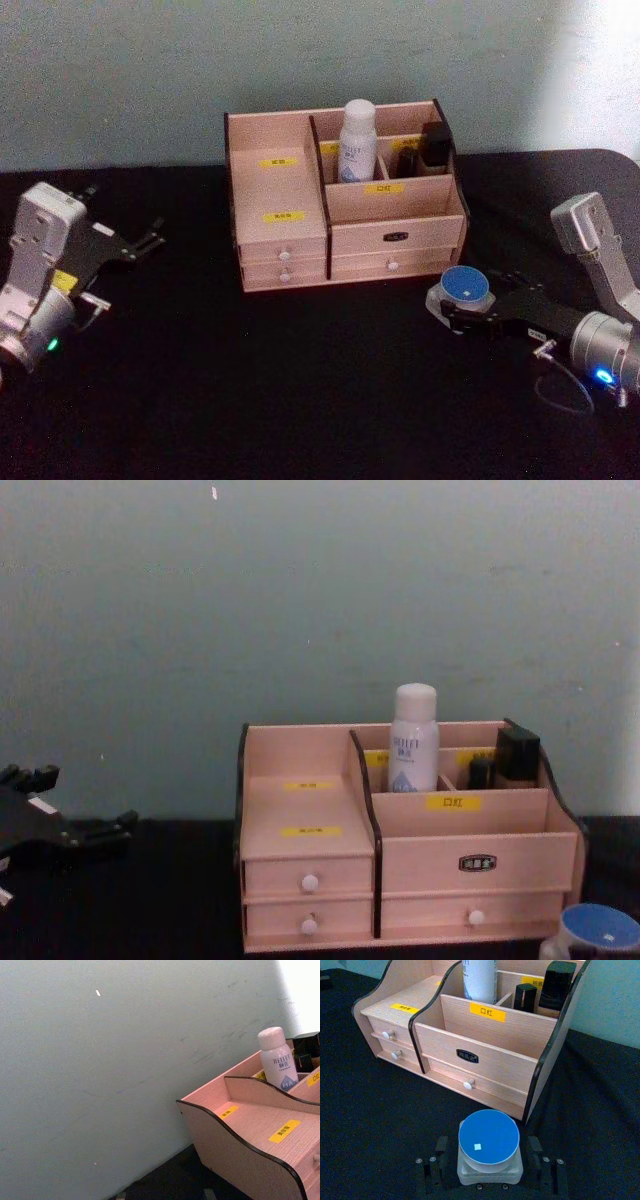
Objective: Pick up the facial cleanser and watermelon frost from the table and place them into the tiered storage box.
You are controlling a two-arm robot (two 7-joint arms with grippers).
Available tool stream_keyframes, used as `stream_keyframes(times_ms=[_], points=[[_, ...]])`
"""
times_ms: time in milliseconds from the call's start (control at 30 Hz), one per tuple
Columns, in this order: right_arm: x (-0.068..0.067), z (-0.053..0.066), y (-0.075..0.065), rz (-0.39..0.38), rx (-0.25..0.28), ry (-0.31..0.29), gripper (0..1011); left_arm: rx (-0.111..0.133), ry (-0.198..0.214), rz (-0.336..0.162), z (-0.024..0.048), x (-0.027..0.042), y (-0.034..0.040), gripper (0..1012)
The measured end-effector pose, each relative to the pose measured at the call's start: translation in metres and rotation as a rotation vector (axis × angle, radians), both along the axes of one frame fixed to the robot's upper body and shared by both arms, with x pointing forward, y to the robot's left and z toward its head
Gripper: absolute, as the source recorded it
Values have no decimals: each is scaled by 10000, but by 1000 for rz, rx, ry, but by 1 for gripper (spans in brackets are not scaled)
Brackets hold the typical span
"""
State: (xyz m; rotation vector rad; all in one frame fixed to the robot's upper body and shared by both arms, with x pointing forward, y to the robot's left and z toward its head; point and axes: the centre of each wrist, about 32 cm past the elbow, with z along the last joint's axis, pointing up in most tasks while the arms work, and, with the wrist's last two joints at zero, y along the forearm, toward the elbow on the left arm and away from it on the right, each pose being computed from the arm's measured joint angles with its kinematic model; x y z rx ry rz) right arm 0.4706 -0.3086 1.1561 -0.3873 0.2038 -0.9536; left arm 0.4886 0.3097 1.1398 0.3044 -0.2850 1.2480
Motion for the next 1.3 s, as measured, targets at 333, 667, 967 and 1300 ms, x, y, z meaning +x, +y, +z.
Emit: stream_keyframes(times_ms=[333, 667, 967, 1300], points=[[0, 1, 1, 0, 0, 0, 982, 0, 0, 0, 0, 0, 0, 1001], [0, 1, 1, 0, 0, 0, 741, 0, 0, 0, 0, 0, 0, 1001], [0, 1, 1, 0, 0, 0, 699, 0, 0, 0, 0, 0, 0, 1001], [0, 1, 1, 0, 0, 0, 699, 0, 0, 0, 0, 0, 0, 1001]])
